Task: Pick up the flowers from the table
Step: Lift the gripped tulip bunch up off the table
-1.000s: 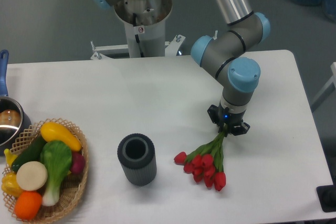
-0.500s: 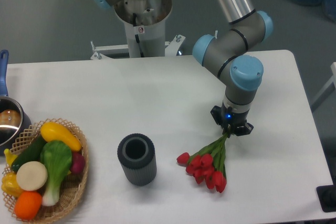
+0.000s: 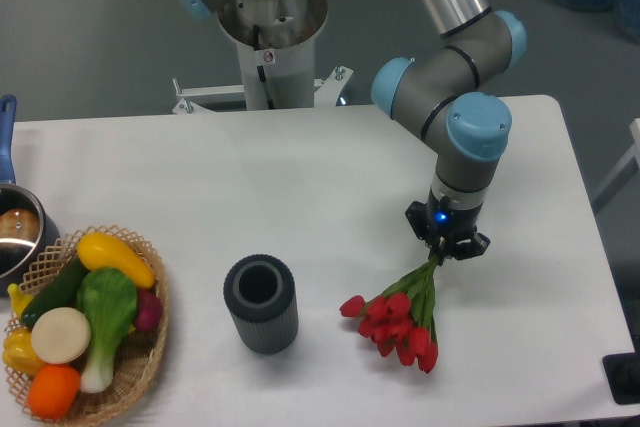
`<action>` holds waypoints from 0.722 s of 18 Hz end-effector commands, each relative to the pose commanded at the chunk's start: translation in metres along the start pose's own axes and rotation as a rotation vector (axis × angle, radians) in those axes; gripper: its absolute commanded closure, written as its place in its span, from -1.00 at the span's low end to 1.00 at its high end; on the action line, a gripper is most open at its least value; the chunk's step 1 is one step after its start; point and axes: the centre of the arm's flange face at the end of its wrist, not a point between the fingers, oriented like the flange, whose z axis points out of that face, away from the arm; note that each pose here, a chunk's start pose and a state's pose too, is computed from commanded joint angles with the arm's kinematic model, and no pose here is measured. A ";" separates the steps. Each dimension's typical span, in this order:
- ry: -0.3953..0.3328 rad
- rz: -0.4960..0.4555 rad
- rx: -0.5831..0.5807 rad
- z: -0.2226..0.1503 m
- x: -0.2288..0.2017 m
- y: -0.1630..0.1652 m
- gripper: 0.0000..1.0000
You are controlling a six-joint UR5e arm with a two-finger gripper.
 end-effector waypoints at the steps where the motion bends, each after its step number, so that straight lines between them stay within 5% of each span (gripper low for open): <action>1: -0.010 0.000 0.014 -0.006 -0.004 -0.003 0.65; 13: -0.080 -0.097 0.208 -0.063 -0.042 -0.034 0.65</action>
